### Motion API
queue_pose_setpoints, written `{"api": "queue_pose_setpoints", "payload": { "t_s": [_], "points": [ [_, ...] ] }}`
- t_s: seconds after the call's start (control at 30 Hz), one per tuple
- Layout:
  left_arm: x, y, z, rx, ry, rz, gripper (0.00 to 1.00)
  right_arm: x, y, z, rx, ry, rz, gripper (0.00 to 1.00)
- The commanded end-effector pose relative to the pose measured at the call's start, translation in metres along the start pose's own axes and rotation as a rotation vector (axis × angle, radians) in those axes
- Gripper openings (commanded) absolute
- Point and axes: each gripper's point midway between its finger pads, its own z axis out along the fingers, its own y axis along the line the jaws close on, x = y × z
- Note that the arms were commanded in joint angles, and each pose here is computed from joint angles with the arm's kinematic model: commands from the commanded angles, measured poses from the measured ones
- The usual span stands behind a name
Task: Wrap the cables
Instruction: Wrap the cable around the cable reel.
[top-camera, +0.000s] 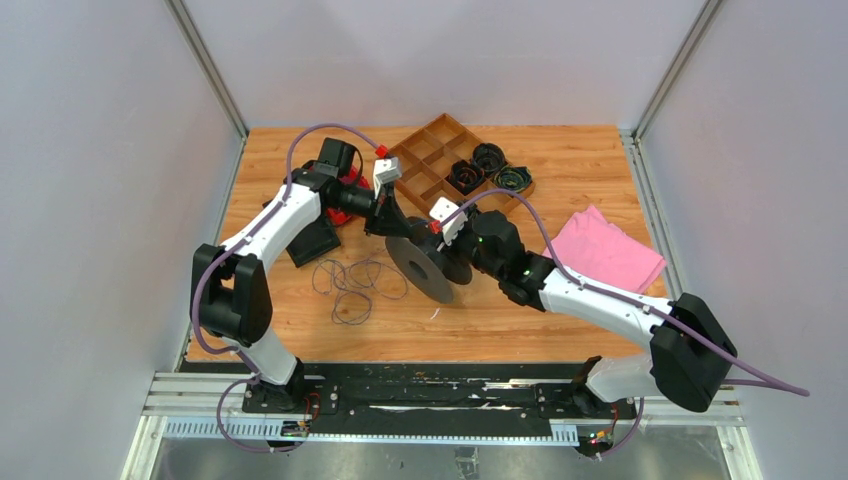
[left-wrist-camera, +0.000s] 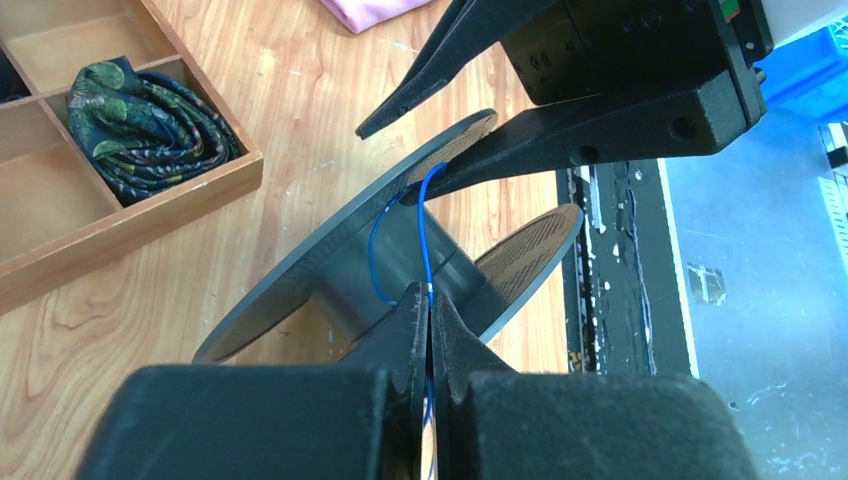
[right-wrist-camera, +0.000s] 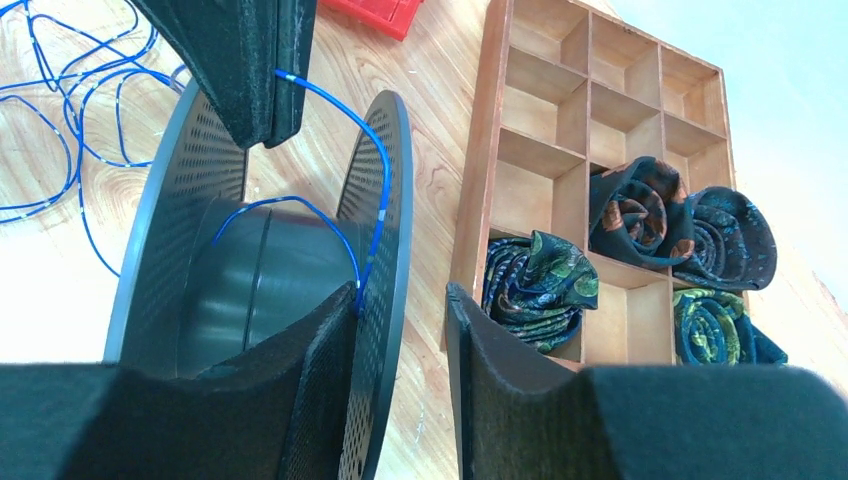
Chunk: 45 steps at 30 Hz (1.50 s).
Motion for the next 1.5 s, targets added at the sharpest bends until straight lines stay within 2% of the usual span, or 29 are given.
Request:
{"api": "queue_pose_setpoints", "payload": {
  "t_s": [0.0, 0.07, 0.43, 0.67, 1.17, 1.47],
  "points": [
    [0.008, 0.000, 0.004, 0.011, 0.011, -0.010, 0.00, -0.009, 0.000, 0.002, 0.023, -0.031, -0.016, 0.34],
    [0.009, 0.001, 0.004, 0.007, 0.015, -0.011, 0.00, -0.009, -0.001, 0.002, 0.027, -0.030, -0.018, 0.29],
    [0.011, 0.010, 0.002, -0.037, 0.042, -0.006, 0.01, -0.004, -0.001, 0.001, 0.031, -0.007, -0.031, 0.14],
    [0.015, 0.018, -0.001, -0.079, 0.070, 0.018, 0.05, 0.000, 0.000, 0.000, 0.021, 0.018, -0.036, 0.05],
    [0.040, 0.044, -0.020, -0.250, 0.220, 0.177, 0.04, 0.022, 0.004, 0.002, -0.024, 0.087, -0.012, 0.03],
    [0.052, 0.055, -0.025, -0.304, 0.273, 0.195, 0.09, 0.017, 0.005, -0.001, -0.054, 0.114, 0.016, 0.01]
  ]
}}
